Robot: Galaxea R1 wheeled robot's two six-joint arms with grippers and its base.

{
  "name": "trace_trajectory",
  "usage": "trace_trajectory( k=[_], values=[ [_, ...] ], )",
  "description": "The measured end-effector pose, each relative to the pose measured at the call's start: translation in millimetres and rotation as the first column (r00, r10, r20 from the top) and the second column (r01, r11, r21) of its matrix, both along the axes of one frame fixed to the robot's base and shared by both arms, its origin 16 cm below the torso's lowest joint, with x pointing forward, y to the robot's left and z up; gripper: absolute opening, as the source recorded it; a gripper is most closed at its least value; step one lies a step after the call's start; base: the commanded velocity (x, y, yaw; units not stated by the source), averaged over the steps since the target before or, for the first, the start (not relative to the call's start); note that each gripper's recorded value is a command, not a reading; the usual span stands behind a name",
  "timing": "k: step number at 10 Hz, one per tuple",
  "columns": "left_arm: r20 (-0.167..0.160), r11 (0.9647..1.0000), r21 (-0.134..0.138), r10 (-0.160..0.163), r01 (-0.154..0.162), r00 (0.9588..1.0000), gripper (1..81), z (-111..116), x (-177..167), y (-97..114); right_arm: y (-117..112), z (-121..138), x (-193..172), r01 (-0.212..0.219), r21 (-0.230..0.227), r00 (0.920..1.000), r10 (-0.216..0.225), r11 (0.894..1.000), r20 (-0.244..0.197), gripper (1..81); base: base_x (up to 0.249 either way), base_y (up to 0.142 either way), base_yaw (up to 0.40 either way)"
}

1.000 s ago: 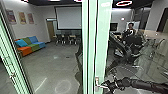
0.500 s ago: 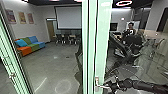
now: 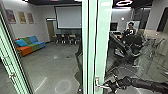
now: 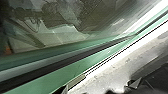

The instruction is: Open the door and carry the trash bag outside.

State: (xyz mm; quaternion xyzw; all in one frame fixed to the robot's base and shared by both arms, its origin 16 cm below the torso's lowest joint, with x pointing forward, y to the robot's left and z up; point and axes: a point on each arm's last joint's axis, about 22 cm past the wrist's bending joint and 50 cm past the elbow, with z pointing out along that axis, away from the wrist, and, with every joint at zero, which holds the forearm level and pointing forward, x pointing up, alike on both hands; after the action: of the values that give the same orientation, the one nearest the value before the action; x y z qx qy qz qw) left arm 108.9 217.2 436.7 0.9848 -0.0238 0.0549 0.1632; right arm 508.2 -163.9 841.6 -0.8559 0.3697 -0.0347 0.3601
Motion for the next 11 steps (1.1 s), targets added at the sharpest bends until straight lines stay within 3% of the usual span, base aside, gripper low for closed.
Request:
trace_trajectory(
  k=[2,4,6,11],
  values=[
    [-0.001,1.0000,0.001,0.000,0.000,1.0000,1.0,0,0,0,18,12,-10,-0.044,0.024,0.9990,0.044,0.999,0.007,81.1,0.000,0.000,0.000],
    [0.001,1.0000,0.000,0.000,0.000,1.0000,1.0,0,1,0,17,19,-17,-0.048,0.037,0.9988,0.048,0.998,0.000,81.1,0.000,0.000,0.000],
    [0.000,1.0000,0.000,0.000,0.000,1.0000,1.0,0,1,0,19,22,-16,-0.037,0.044,0.9993,0.038,0.998,-0.007,81.1,0.000,0.000,0.000],
    [0.001,1.0000,0.000,0.000,0.000,1.0000,1.0,0,2,0,9,11,5,0.014,0.011,0.9998,-0.014,1.000,-0.014,81.1,0.000,0.000,0.000]
  ],
)
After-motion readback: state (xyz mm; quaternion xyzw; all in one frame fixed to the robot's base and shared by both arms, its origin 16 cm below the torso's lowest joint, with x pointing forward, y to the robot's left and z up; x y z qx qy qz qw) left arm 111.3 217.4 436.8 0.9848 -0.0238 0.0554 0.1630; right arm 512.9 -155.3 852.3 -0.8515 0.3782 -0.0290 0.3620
